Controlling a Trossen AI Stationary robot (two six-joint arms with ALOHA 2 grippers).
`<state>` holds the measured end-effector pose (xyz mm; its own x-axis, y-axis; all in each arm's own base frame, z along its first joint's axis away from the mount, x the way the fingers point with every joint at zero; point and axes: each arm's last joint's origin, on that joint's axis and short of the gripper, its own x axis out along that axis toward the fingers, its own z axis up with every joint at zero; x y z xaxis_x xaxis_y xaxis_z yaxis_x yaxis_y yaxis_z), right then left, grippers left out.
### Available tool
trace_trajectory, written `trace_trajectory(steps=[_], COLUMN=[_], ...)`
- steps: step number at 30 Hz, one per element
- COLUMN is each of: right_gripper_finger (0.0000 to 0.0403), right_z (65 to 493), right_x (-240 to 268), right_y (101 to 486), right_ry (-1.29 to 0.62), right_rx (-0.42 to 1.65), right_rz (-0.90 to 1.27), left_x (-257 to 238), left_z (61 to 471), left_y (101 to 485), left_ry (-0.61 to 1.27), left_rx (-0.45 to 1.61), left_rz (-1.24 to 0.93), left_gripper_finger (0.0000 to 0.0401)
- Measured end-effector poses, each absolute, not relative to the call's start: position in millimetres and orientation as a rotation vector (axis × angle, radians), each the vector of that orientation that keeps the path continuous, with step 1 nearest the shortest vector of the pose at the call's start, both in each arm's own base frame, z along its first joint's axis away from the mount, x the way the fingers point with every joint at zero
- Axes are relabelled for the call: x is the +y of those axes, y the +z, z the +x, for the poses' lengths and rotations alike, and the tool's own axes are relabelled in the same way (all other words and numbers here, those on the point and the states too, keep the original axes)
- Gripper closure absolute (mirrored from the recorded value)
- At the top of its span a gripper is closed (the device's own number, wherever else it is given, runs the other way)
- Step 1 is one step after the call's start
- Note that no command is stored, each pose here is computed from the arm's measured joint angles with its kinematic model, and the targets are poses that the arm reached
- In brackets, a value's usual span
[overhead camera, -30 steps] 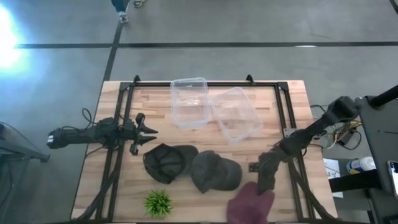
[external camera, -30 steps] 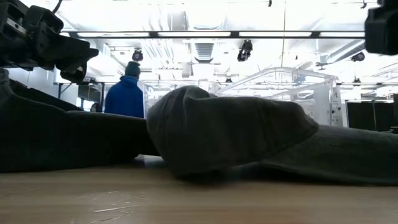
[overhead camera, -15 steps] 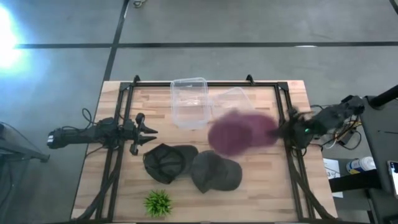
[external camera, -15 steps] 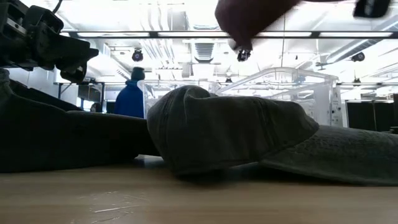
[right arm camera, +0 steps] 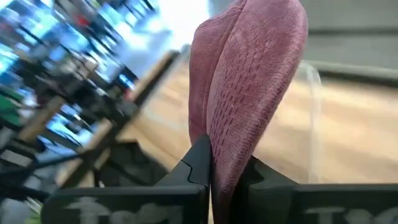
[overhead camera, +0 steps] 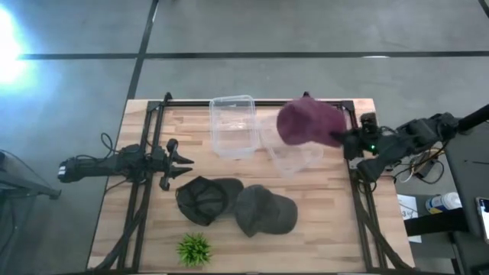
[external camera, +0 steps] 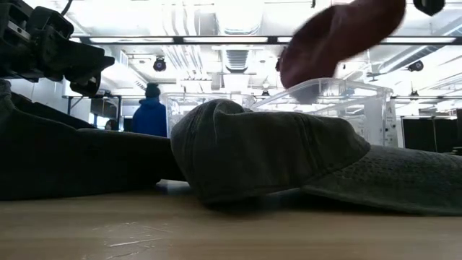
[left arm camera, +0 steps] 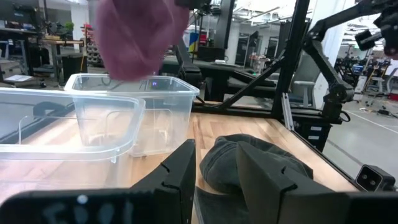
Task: Pick & Place hat
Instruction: Put the red cap into the right transparent bin
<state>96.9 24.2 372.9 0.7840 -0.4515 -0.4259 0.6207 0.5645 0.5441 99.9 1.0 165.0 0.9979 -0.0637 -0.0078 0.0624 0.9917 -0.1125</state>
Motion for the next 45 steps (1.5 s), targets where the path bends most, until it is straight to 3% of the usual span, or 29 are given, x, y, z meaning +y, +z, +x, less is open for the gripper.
trace_trajectory(steps=[10,15,28,35,45], right_gripper_finger=[0.0390,0.0390,0.0390,0.0390,0.0390], right_z=[147,185,240,236,199], right_x=[21,11,-86,-115,-107], right_y=[363,340,298,289,317], right_ry=[-0.859,-0.814,-0.815,-1.042,-1.258], right_rx=[0.390,0.589,0.817,0.790,0.579], right_rz=[0.773,0.773,0.890,0.895,0.960], left_x=[1,1,1,1,1], left_z=[100,100,100,100,100], left_y=[165,165,165,165,165], left_ry=[-0.064,-0.063,-0.063,-0.063,-0.064], left_rx=[0.011,0.012,0.012,0.012,0.012], left_rz=[-0.112,-0.112,-0.113,-0.112,-0.113], left_gripper_finger=[0.0291,0.0291,0.0291,0.0291,0.0291])
